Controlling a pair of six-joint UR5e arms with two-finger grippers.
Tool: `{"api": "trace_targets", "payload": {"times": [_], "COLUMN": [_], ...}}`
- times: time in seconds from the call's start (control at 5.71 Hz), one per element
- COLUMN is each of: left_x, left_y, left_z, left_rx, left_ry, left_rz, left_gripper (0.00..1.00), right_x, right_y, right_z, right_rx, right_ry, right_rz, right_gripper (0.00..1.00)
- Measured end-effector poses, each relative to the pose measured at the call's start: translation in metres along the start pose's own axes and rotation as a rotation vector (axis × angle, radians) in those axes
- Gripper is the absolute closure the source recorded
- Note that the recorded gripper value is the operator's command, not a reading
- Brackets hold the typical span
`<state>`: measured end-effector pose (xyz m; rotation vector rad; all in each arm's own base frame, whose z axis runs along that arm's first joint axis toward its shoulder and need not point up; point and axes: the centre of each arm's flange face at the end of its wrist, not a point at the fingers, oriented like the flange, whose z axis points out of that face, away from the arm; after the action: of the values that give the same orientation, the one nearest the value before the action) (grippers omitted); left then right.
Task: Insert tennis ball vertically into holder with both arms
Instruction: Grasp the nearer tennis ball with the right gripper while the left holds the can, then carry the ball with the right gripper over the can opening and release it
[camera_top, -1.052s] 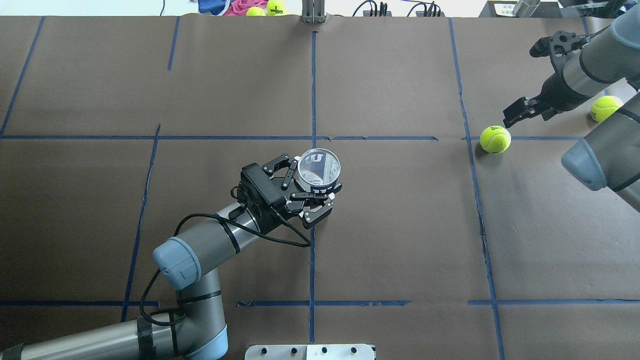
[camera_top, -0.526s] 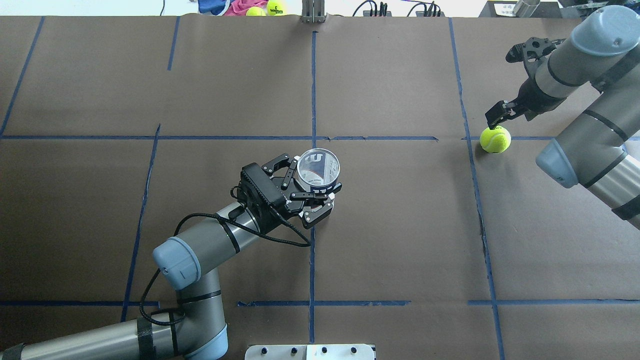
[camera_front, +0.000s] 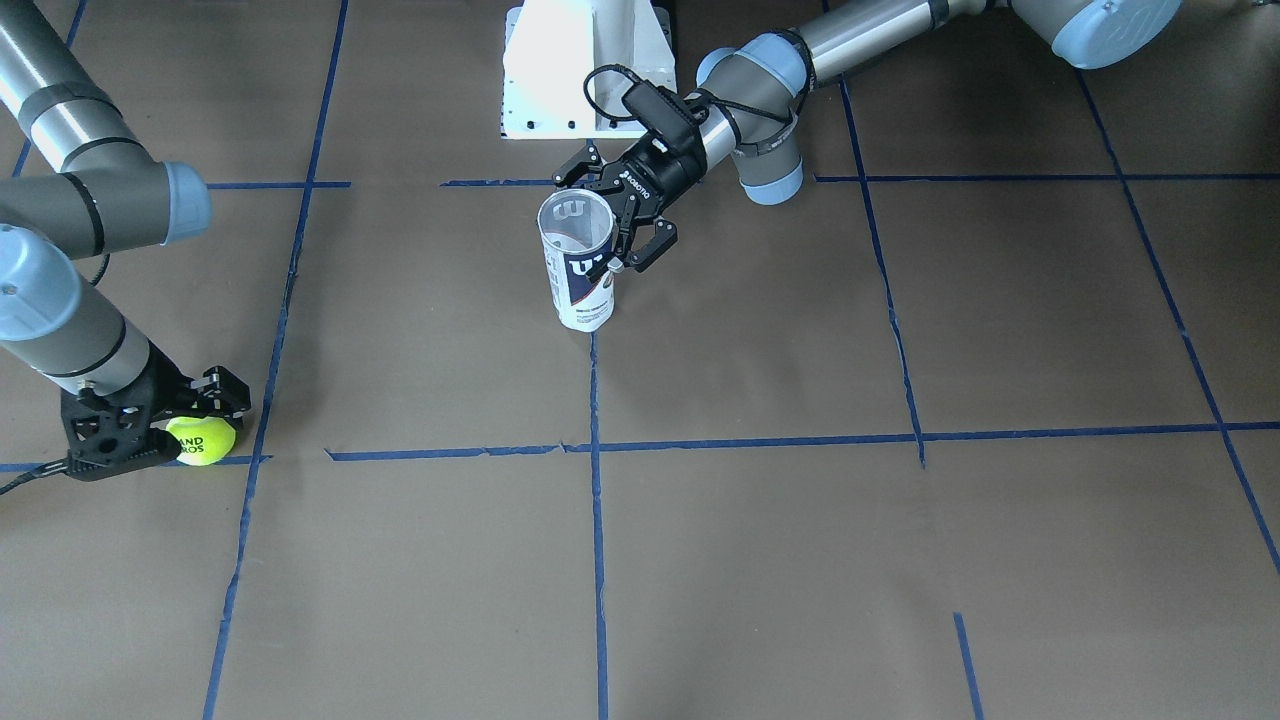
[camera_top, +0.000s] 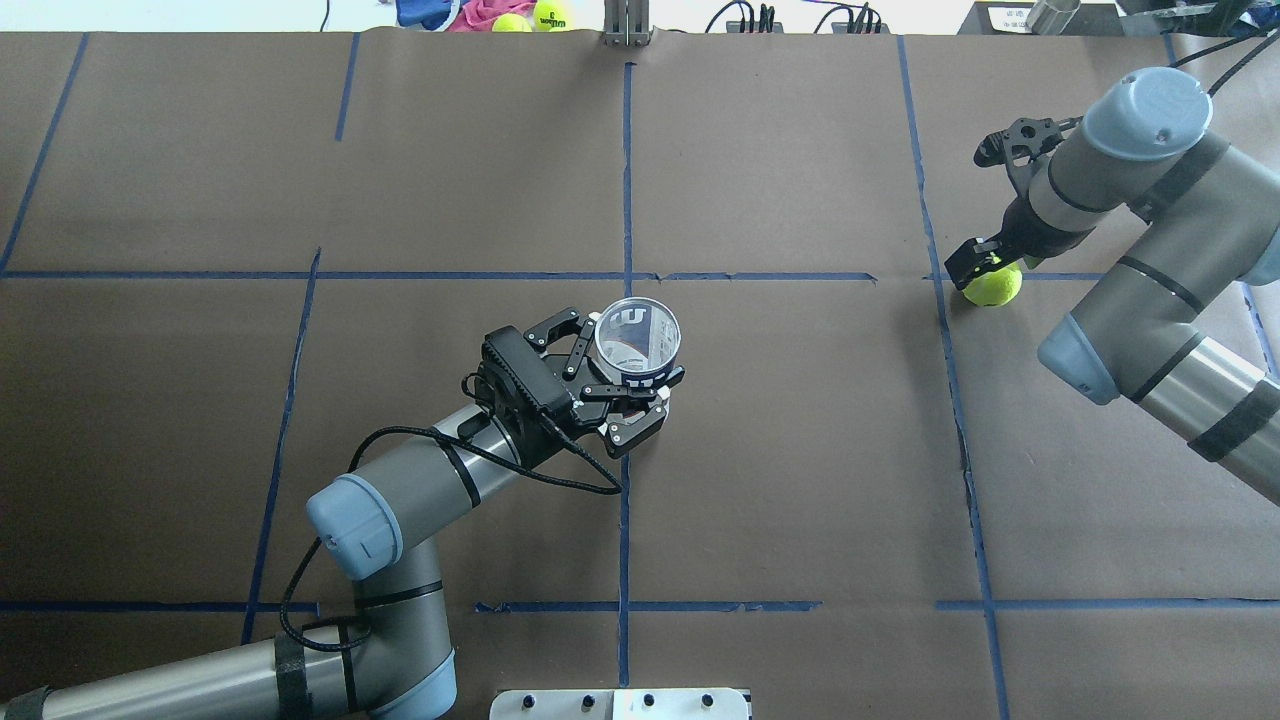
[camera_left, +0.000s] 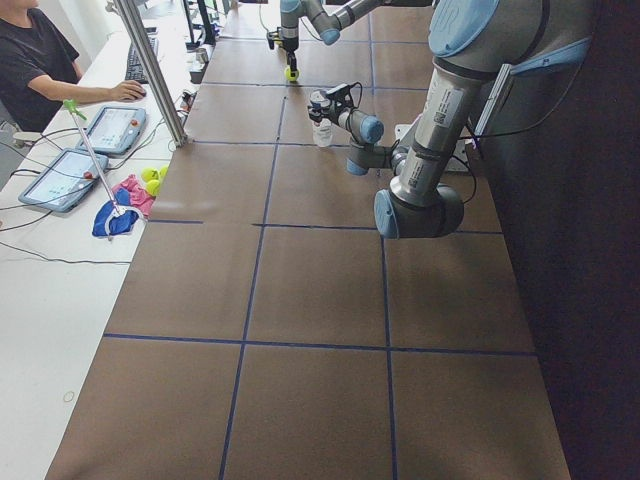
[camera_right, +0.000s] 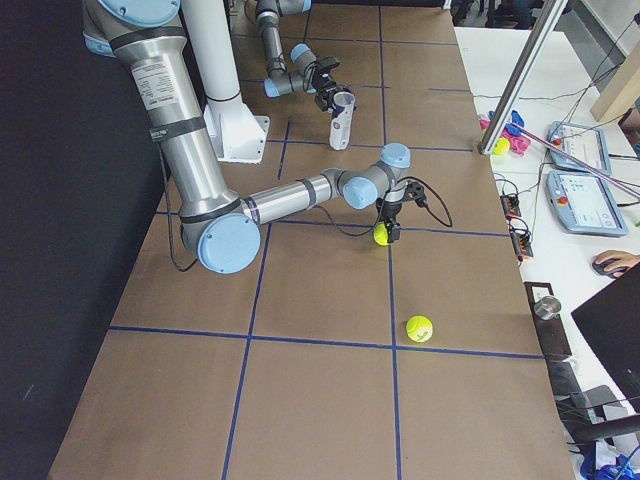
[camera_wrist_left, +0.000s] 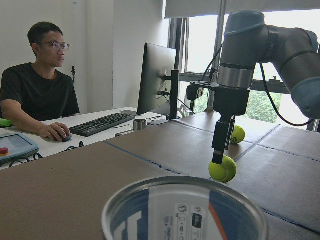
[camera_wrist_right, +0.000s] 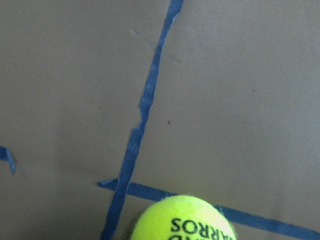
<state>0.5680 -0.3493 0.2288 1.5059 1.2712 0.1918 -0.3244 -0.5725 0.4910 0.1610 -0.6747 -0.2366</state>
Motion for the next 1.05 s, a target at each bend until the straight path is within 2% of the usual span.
{"api": "trace_targets", "payload": {"times": [0.18, 0.35, 0.53, 0.7, 0.88, 1.05], "left_x": [0.0, 0.0, 0.0, 0.0, -0.001, -0.001], "left_y": [0.0, 0.0, 0.0, 0.001, 0.001, 0.002], "left_z": [0.0, 0.0, 0.0, 0.0, 0.0, -0.001], "left_rx": [0.0, 0.0, 0.0, -0.001, -0.002, -0.002], "left_ry": [0.0, 0.0, 0.0, 0.0, -0.001, -0.001], "left_rz": [0.0, 0.0, 0.0, 0.001, 0.001, 0.001], "left_gripper": [0.14, 0.14, 0.14, 0.14, 0.14, 0.14], "right_x": [-0.002, -0.002, -0.002, -0.009, -0.034, -0.069], "right_y": [0.001, 0.001, -0.001, -0.01, -0.019, -0.021], "right_z": [0.007, 0.01, 0.008, -0.012, -0.05, -0.095], "right_rx": [-0.003, -0.006, -0.003, 0.025, 0.069, 0.109], "right_ry": [0.015, 0.022, 0.021, -0.005, -0.077, -0.172], "right_rz": [-0.007, -0.007, -0.007, -0.007, 0.027, 0.098], "right_gripper": [0.63, 1.0, 1.0, 1.0, 0.99, 0.98]}}
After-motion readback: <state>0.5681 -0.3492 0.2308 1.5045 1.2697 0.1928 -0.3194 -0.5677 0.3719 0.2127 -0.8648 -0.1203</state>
